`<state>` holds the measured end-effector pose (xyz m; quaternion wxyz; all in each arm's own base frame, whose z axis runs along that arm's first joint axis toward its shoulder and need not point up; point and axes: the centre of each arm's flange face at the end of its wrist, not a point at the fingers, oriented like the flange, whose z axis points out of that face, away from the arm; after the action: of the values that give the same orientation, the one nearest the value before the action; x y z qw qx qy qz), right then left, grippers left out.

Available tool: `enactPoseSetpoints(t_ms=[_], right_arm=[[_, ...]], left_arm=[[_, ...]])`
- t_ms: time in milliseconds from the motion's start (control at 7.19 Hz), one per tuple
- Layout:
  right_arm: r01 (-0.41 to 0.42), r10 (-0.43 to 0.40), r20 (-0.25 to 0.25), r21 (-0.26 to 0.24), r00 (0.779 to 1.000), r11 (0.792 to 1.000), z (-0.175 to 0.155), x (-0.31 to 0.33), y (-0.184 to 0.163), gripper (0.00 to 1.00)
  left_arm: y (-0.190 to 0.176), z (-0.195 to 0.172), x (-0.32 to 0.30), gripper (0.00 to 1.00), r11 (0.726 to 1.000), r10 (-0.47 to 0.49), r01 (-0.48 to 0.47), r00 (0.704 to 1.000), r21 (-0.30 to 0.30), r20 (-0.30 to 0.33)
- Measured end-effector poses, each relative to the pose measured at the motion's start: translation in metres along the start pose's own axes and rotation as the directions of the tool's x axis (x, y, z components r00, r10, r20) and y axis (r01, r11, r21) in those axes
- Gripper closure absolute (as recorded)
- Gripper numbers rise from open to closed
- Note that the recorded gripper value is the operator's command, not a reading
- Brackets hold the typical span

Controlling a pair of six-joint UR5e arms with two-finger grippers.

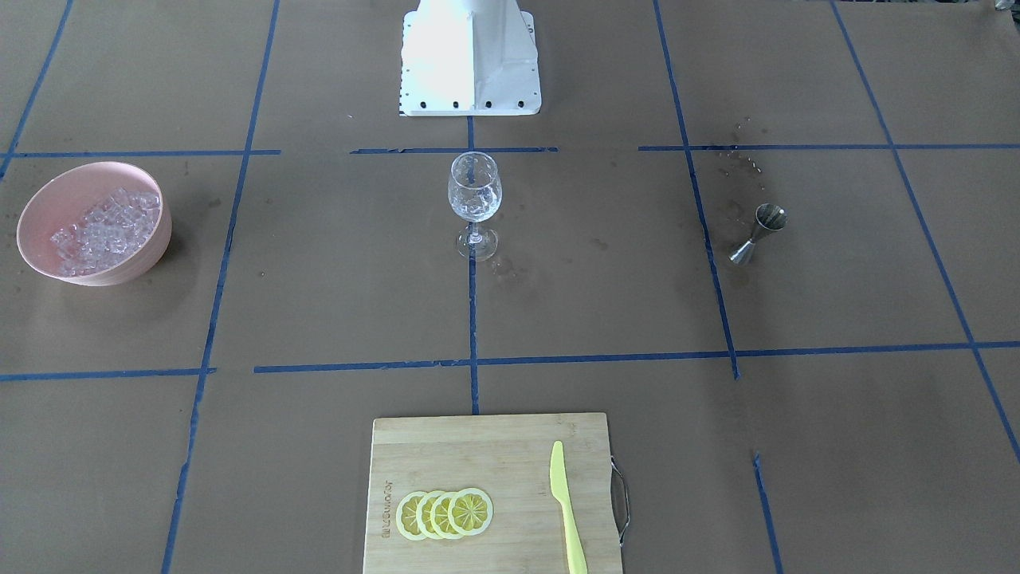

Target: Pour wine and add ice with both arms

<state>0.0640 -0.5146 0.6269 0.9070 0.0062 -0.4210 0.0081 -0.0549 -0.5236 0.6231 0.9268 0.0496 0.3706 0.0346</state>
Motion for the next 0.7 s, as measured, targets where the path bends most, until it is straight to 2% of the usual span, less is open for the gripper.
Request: enactPoseSetpoints(t_ms=[278,696], right_arm=[[-0.014,0.014,-0.011,0.000,1.000,1.000,0.0014,0.0040,0.0004,0.00],[-0.022,0.024,-0.057,0.038,0.998,0.999,0.0022,0.0102,0.0000,0.00]], left_arm=[[-0.0044,-0.0060,-0.0018,0.00,0.999,-0.031,0.031,0.999,0.012,0.006],[-0.0054,-0.0072,-0.0026,0.00,0.999,-0.037,0.036,0.999,0.015,0.007]])
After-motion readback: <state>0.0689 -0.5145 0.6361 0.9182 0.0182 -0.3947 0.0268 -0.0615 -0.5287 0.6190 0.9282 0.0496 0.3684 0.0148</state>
